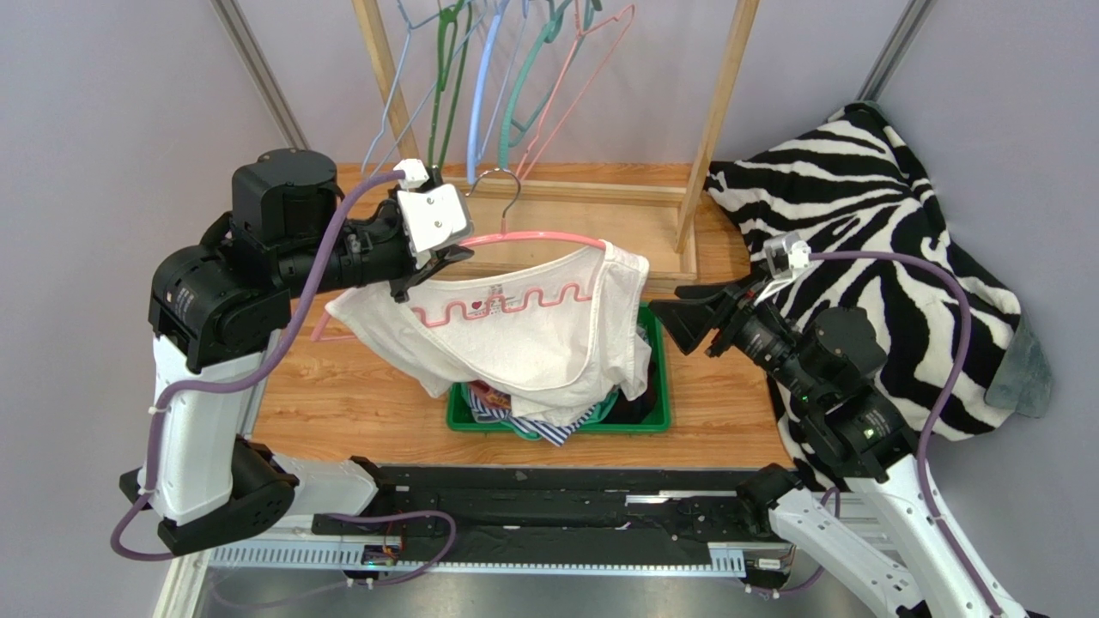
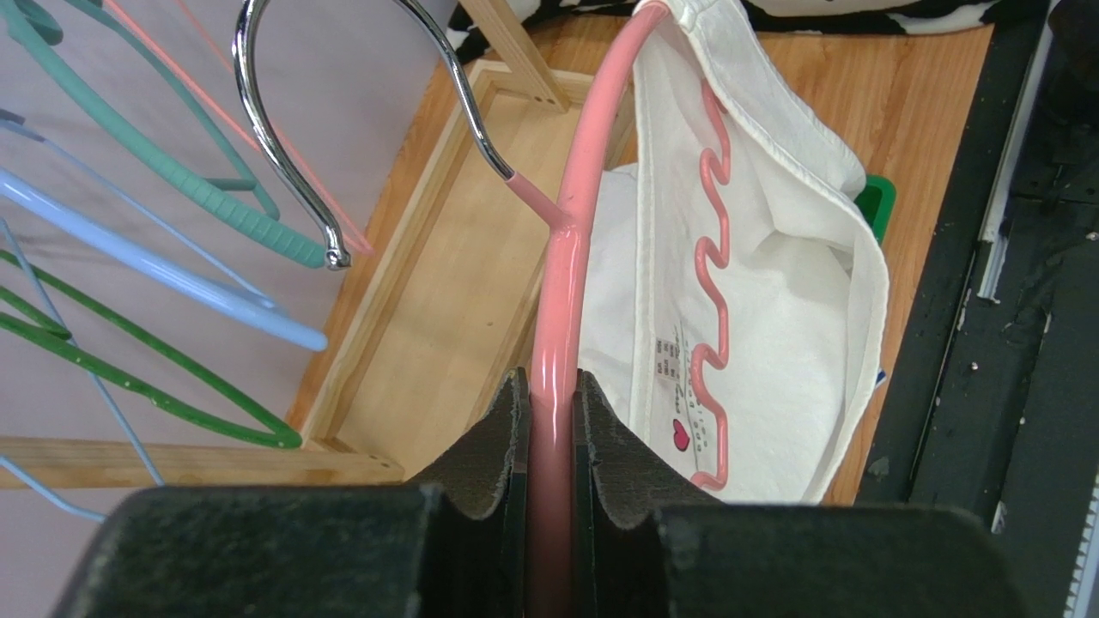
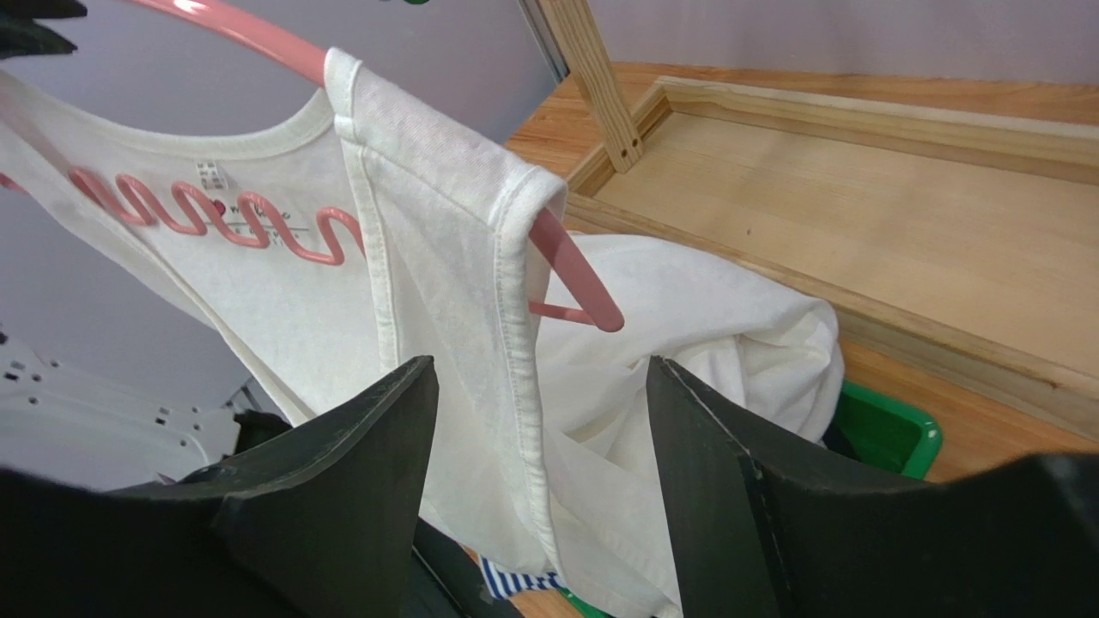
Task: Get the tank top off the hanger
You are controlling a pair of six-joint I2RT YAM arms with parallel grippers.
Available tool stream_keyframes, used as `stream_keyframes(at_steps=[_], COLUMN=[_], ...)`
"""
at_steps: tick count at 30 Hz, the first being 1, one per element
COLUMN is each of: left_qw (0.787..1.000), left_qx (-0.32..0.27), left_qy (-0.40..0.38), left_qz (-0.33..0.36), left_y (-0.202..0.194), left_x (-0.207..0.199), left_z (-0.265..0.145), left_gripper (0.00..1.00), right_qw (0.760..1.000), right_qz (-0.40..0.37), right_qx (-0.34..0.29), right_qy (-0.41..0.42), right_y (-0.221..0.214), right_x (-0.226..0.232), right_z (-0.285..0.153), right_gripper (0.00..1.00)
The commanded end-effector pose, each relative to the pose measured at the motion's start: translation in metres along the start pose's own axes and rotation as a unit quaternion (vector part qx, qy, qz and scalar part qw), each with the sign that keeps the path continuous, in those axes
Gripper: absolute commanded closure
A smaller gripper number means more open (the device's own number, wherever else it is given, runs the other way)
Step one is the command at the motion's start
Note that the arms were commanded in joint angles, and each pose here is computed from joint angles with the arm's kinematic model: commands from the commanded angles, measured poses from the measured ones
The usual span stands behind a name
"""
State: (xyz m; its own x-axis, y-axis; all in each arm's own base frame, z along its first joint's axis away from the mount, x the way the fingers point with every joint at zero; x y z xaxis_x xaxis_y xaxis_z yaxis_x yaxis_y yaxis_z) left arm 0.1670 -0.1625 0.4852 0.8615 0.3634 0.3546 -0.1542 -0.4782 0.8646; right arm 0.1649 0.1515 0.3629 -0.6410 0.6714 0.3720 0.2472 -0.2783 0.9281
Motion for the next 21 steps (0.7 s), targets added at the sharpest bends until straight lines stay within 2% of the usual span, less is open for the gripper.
stream_keyframes(at_steps=[1,5,8,18,21], left_qw=[0.999,0.999,0.999,0.999,0.999], left_qx=[-0.039,-0.04,-0.041,-0.044,-0.046], left_qy=[0.018,0.015,0.017,0.013,0.014], left_qz=[0.006,0.006,0.004,0.001,0.002], left_y=[0.014,0.013,0.014,0.017,0.019], left_x=[0.003,0.002,0.003,0.004,0.005], left_z=[-0.01,-0.01,-0.01,-0.008,-0.008], left_gripper=[1.0,1.0,1.0,1.0,1.0], right_qw=[0.993,0.989,0.987,0.986,0.986], right_qz=[0.102,0.115,0.126,0.14,0.141], right_qx=[-0.067,-0.095,-0.091,-0.054,-0.028], right_qy=[0.006,0.025,0.037,0.077,0.087], right_y=[0.024,0.033,0.033,0.026,0.019], right_x=[0.008,0.013,0.017,0.028,0.031], right_z=[0.012,0.013,0.017,0.021,0.022], right_gripper=[0.36,0.36,0.37,0.56,0.57])
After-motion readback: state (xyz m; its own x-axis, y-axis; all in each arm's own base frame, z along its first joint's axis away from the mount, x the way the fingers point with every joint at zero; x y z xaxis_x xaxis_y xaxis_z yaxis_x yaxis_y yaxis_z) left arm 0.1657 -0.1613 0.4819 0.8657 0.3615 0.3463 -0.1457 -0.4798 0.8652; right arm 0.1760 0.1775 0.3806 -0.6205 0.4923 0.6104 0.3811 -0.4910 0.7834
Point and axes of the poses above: each gripper's point midway between its finger pads, its own z axis out along the fingers, its own x axis along the line the jaws close on, y = z × x, the point moved 4 cm from there along -z, back along the fingers, and after that the axes turned 2 degrees about -z, right-handed, at the moved point
